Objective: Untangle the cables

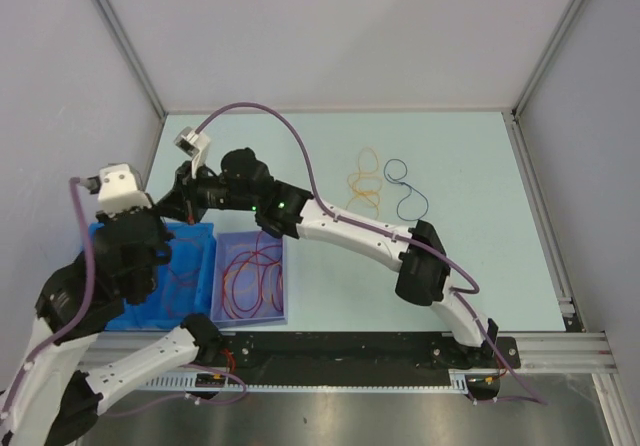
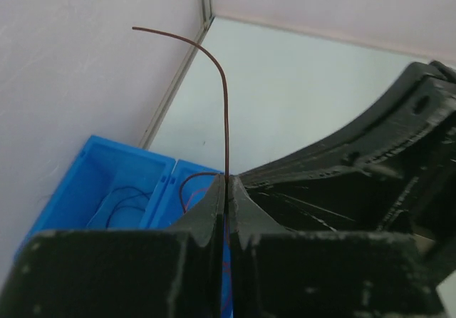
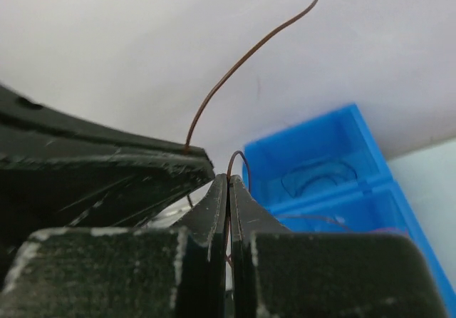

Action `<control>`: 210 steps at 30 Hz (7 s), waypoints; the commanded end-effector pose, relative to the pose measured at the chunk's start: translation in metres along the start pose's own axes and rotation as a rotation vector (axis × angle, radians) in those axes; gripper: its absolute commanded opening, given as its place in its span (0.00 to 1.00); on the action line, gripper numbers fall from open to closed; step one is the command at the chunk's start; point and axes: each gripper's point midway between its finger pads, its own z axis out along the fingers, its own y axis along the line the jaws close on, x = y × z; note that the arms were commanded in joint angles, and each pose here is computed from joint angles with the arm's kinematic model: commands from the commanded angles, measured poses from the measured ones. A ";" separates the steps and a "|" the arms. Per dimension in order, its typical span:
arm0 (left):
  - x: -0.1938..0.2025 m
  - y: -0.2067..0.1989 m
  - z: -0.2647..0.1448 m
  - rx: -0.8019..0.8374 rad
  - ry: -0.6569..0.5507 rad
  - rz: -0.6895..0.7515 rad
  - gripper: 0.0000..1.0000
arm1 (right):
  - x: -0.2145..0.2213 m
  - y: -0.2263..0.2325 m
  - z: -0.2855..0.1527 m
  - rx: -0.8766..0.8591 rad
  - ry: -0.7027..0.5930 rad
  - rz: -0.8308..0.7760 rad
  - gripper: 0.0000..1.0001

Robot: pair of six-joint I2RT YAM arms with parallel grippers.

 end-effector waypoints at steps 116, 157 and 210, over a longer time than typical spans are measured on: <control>0.292 -0.336 -0.035 0.859 0.851 0.145 0.52 | 0.053 -0.364 -0.528 1.456 0.206 0.473 0.60; 0.310 -0.353 -0.044 0.879 0.891 0.220 0.48 | 0.089 -0.419 -0.530 1.484 0.330 0.505 0.00; 0.231 -0.459 0.072 0.900 0.493 0.319 0.62 | 0.054 -0.195 -0.548 1.378 -0.075 0.616 0.41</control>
